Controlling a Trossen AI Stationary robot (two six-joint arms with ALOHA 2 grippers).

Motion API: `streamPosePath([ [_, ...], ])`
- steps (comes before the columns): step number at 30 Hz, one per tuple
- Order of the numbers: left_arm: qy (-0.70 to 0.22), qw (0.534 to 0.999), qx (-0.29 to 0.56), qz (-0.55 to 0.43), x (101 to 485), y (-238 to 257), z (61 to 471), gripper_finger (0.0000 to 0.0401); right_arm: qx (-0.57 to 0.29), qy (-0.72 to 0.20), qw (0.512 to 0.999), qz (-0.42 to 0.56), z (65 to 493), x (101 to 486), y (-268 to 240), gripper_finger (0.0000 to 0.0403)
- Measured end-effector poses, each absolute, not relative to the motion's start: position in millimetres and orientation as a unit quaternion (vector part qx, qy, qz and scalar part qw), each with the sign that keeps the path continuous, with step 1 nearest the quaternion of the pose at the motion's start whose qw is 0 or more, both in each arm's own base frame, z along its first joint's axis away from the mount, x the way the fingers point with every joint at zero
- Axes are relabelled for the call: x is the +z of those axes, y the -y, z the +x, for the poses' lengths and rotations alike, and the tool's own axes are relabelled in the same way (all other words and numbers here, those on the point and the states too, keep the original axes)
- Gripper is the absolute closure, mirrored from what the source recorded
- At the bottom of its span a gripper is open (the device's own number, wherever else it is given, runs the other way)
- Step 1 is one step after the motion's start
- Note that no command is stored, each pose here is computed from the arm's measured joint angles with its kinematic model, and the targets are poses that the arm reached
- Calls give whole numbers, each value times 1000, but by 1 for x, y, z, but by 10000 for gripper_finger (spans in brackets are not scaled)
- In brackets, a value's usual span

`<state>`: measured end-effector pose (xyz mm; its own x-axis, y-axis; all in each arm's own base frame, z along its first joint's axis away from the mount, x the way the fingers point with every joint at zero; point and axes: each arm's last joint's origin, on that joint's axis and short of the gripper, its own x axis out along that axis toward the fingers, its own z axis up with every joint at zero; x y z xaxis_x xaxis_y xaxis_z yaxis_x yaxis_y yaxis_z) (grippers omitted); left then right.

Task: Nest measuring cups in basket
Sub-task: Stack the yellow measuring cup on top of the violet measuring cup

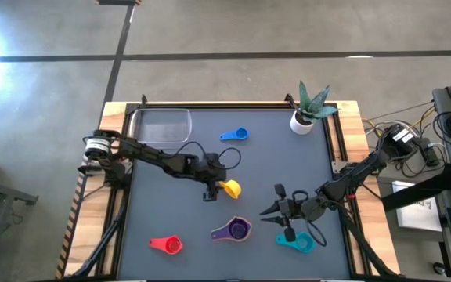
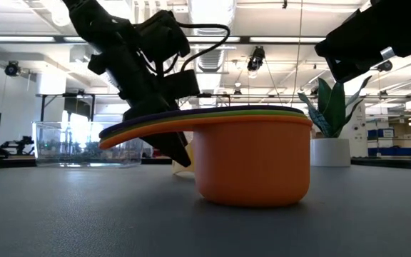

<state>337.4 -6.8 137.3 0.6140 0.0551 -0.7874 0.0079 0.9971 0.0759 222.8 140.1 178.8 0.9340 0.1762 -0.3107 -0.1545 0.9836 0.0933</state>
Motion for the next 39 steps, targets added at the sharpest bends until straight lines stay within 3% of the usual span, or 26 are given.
streamPosePath([
  [5, -450, 892, 21, 20, 139, 7, 338, 222, 84, -160, 983, 34, 223, 179, -140, 335],
  [12, -462, 886, 24, 8, 155, 7, 347, 387, 84, -159, 983, 35, 223, 179, -140, 335],
  [23, -471, 880, -43, -48, 217, 15, 354, 400, 83, -161, 982, 48, 223, 179, -140, 335],
  [28, -420, 893, -114, -114, 241, 30, 340, 400, 83, -160, 982, 48, 223, 179, -140, 335],
  [35, -292, 891, -228, -264, 246, 64, 306, 401, 84, -159, 983, 49, 222, 180, -140, 335],
  [39, -257, 864, -267, -341, 227, 85, 289, 401, 86, -148, 984, 49, 222, 185, -140, 335],
])
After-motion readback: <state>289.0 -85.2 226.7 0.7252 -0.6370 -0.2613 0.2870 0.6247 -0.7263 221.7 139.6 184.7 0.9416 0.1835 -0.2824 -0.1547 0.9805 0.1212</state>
